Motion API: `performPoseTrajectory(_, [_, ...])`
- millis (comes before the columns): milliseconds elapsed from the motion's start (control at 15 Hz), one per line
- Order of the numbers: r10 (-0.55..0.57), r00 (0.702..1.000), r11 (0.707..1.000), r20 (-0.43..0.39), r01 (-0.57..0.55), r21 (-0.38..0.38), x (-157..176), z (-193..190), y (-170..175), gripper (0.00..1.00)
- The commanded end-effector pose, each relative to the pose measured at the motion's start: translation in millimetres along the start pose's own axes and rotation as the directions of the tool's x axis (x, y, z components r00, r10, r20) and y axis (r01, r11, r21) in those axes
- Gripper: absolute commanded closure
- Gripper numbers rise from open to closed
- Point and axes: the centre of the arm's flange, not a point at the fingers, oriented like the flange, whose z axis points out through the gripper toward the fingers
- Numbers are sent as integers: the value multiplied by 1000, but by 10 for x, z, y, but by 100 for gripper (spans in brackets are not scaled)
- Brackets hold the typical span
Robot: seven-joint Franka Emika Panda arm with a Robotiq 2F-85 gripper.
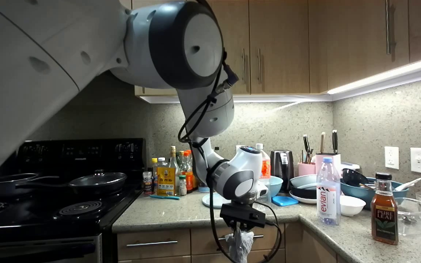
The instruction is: Put the towel on the counter
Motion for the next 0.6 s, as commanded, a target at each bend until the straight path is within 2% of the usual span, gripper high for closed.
performPoseTrajectory(0, [-107, 991, 992, -78, 102, -68, 82, -404, -317, 95])
performPoseTrajectory(267, [-258, 938, 961, -230, 225, -160, 493, -655, -808, 96])
performPoseTrajectory(400, [-319, 895, 943, -310, 270, -193, 651, -726, -1076, 96])
performPoseTrajectory(533, [-375, 840, 925, -392, 312, -217, 774, -777, -1302, 96])
